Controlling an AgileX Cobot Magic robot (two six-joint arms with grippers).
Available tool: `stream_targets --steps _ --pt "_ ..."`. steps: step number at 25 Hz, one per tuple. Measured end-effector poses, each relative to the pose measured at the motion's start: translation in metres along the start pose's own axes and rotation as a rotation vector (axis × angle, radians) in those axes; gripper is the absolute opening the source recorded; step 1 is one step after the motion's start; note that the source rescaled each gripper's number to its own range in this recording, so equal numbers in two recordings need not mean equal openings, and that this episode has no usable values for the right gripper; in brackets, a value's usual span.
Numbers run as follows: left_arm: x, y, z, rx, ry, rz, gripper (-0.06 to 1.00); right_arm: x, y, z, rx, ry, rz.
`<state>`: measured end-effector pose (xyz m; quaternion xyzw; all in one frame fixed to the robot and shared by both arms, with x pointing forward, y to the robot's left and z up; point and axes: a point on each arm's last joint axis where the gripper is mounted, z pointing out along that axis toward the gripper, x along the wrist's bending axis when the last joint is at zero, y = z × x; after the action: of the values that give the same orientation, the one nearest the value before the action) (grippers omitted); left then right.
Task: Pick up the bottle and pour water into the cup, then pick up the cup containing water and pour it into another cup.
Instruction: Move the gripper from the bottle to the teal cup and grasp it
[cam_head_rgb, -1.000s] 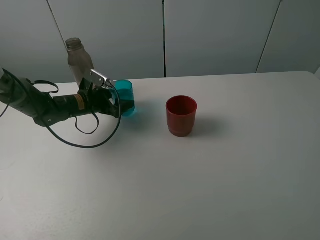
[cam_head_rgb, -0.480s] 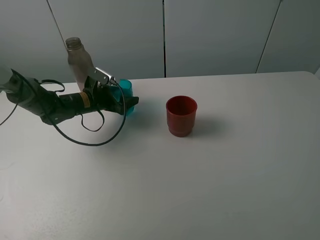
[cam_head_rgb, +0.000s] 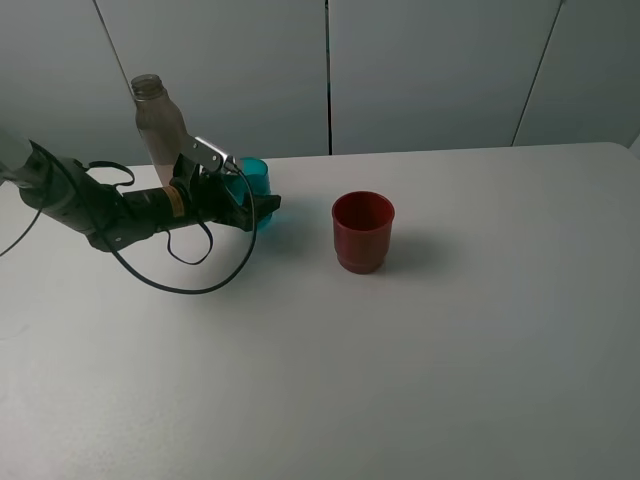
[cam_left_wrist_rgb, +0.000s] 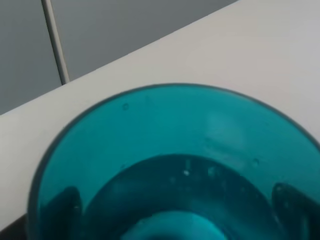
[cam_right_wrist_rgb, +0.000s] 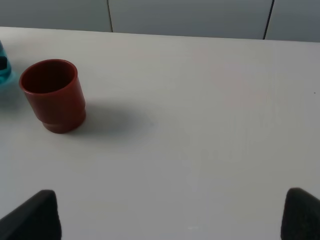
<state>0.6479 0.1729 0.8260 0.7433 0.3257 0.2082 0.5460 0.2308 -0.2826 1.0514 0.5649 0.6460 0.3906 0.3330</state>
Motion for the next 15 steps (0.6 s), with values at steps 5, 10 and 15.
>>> stream_targets --steps 5,10,15 --pt "0.0020 0.0002 0.0023 -0.006 0.006 -0.001 1.00 0.0000 0.0000 0.0000 0.000 0.000 0.000" --pt "0.0020 0.0002 0.0023 -0.006 0.006 -0.001 1.00 0.0000 0.0000 0.0000 0.000 0.000 0.000" --pt "0.0026 0.0004 0.0023 -0.009 0.013 -0.005 1.00 0.0000 0.0000 0.0000 0.000 0.000 0.000"
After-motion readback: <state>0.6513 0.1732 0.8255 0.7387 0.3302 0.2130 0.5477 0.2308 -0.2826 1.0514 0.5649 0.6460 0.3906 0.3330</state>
